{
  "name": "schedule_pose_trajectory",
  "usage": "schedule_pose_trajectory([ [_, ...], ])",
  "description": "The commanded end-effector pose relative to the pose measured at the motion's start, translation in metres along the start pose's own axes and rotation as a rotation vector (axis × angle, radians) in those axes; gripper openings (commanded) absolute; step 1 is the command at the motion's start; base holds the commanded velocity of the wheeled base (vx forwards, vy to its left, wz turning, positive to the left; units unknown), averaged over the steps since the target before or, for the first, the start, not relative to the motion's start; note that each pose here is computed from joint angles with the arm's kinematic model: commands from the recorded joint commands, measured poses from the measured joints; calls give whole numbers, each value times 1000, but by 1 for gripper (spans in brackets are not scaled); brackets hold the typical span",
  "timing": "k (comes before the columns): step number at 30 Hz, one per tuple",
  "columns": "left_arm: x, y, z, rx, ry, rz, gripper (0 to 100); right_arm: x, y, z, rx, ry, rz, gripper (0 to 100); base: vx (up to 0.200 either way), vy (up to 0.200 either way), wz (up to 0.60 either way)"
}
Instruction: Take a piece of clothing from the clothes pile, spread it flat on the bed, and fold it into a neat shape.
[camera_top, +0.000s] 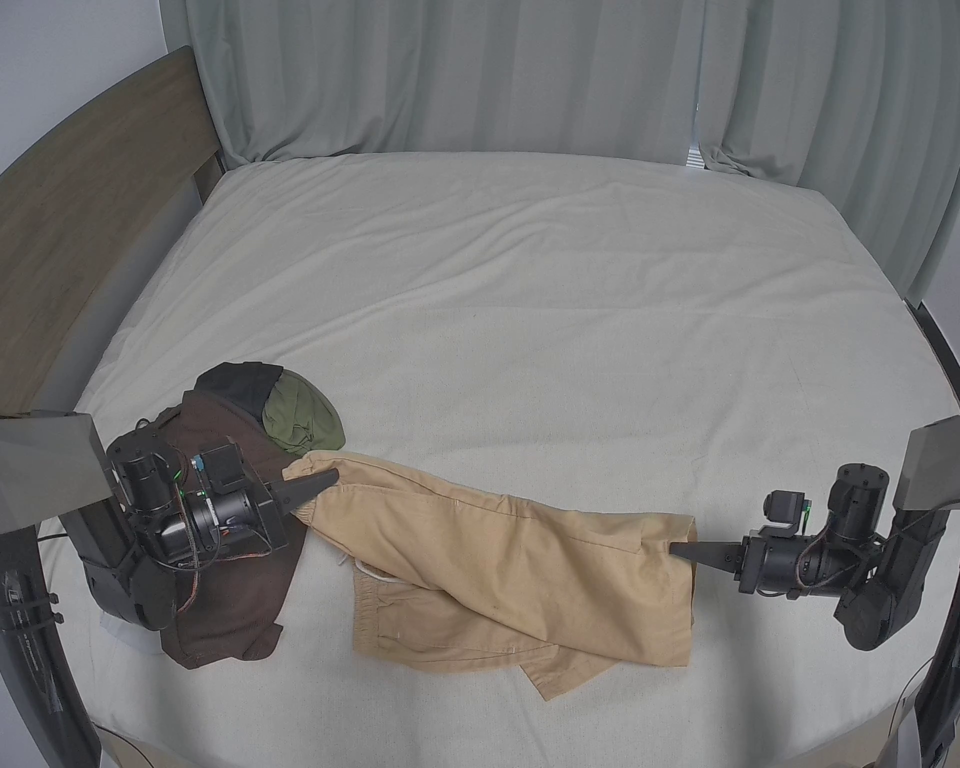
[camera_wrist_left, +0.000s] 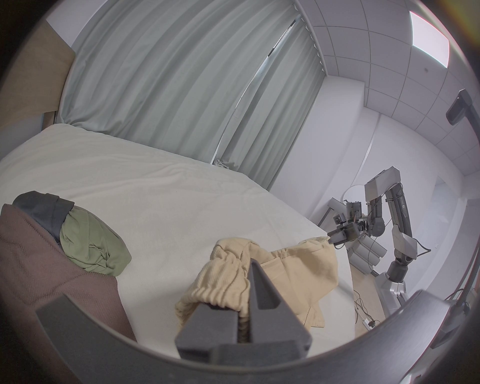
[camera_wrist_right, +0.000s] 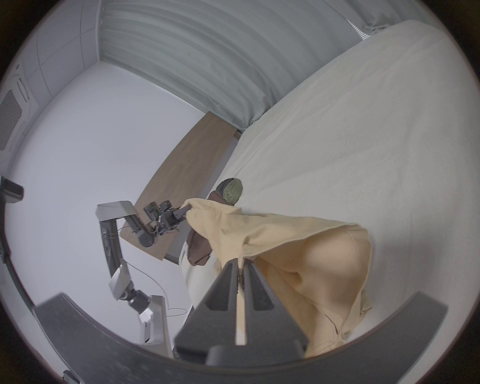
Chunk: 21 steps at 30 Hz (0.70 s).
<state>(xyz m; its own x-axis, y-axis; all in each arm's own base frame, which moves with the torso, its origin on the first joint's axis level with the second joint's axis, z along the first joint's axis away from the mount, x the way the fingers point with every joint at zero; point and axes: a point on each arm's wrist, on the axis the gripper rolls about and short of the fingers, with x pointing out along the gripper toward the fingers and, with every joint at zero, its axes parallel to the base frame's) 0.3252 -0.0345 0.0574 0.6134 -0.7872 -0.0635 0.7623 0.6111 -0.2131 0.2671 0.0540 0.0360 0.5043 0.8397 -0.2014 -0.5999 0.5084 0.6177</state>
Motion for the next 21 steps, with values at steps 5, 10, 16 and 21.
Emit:
schedule_pose_trajectory([
  [5, 0, 0, 0, 1, -1, 0, 0, -26, 2, 10, -13, -20, 52, 0, 0, 0, 0],
  [10, 0, 0, 0, 0, 0, 0, 0, -20, 2, 8, -12, -6, 62, 0, 0, 0, 0],
  [16, 0, 0, 0, 0, 0, -1, 0, -13, -3, 1, 7, 21, 64, 100, 0, 0, 0],
  [21, 0, -1, 0, -1, 1, -1, 0, 1, -2, -9, 19, 68, 93, 100, 0, 0, 0],
])
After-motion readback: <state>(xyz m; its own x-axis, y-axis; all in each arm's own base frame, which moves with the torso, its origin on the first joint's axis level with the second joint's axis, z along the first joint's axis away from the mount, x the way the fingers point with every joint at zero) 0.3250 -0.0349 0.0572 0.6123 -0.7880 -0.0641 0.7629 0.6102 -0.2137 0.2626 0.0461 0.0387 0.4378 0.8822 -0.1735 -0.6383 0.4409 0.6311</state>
